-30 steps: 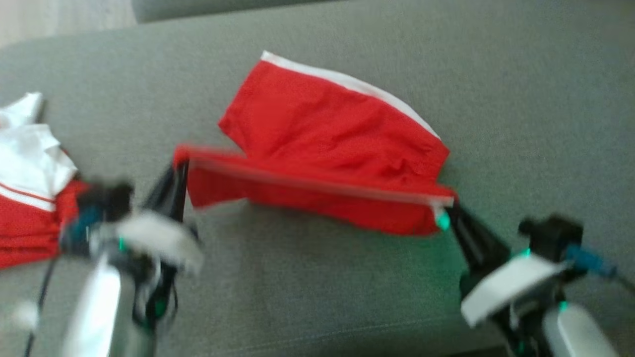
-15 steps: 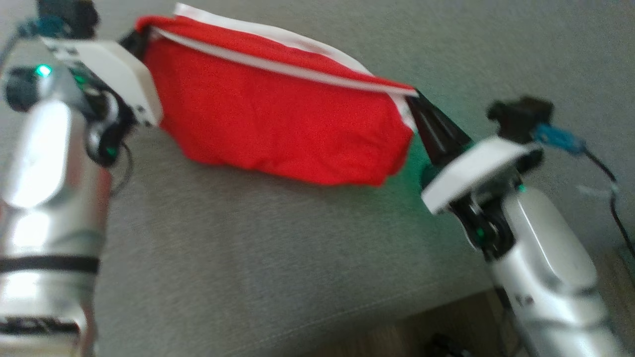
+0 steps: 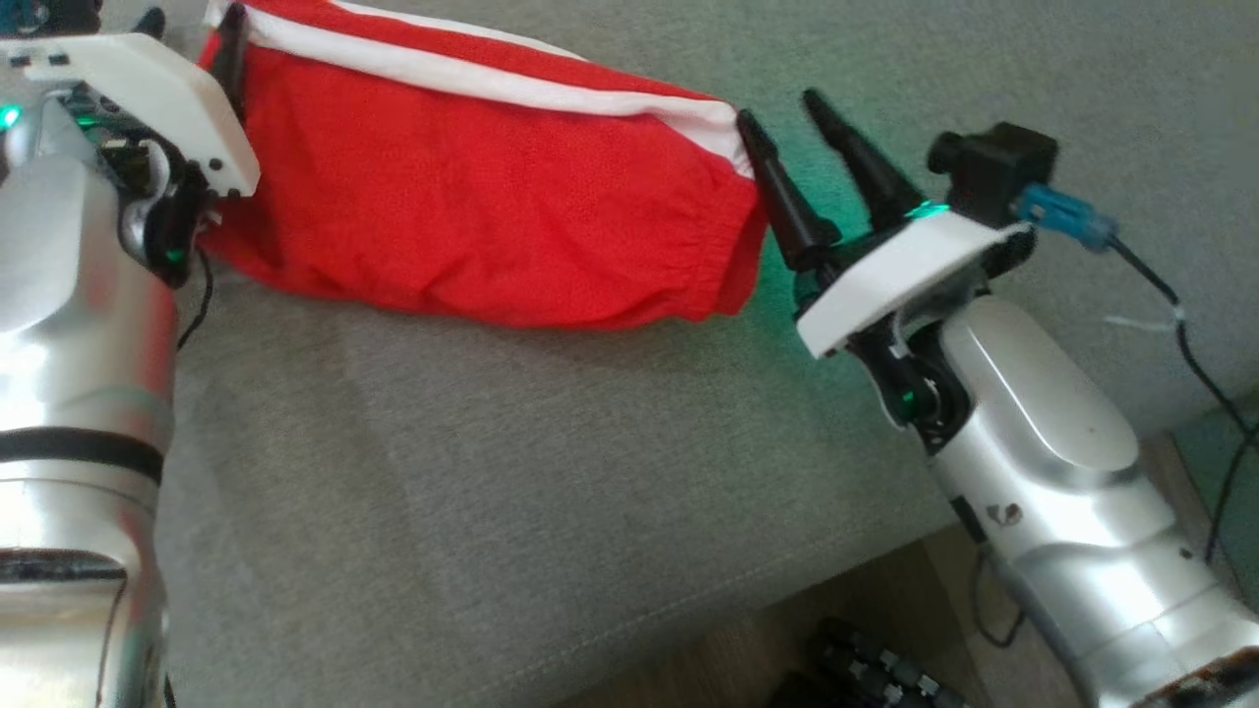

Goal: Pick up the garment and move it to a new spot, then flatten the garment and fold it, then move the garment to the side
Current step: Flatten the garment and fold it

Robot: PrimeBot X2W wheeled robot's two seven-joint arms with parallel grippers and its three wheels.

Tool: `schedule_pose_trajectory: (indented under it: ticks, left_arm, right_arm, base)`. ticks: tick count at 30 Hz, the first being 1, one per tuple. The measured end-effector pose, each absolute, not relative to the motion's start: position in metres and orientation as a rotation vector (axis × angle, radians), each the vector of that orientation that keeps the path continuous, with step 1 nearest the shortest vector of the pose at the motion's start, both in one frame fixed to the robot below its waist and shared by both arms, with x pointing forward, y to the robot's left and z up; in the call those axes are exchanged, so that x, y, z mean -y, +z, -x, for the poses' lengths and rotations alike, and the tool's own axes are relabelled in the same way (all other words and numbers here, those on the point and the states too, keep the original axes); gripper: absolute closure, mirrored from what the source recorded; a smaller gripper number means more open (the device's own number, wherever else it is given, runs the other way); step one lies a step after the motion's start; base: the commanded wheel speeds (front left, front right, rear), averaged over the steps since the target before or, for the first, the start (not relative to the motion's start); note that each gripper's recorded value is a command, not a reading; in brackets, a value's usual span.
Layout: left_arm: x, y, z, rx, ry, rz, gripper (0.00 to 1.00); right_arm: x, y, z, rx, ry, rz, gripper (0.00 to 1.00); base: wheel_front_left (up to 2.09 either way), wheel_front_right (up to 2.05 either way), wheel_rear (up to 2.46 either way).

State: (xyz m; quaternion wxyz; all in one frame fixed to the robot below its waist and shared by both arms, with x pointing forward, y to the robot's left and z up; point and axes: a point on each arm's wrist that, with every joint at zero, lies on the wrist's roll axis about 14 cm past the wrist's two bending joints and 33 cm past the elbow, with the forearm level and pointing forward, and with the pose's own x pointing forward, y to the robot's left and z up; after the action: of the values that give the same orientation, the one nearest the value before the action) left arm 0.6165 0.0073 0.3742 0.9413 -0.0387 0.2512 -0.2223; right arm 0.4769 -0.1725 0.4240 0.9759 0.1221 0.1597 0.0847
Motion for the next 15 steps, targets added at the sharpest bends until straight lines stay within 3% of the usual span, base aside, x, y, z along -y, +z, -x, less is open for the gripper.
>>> schedule_pose_trajectory:
  ticks: [6, 15]
  left_arm:
    - [-0.026, 0.401, -0.617, -0.318, -0.381, 0.089, 0.0]
    - [-0.062, 0.447, -0.574, -0.078, -0.251, 0.072, 0.0]
  right_arm:
    - [0.18, 0.446, -0.482, -0.174, 0.186, -0.135, 0.0]
    - [0.19, 0.47, -0.465, -0.037, 0.144, -0.035, 0.0]
  base:
    - [0.0, 0.0, 0.0]
    - [0.0, 0.0, 0.0]
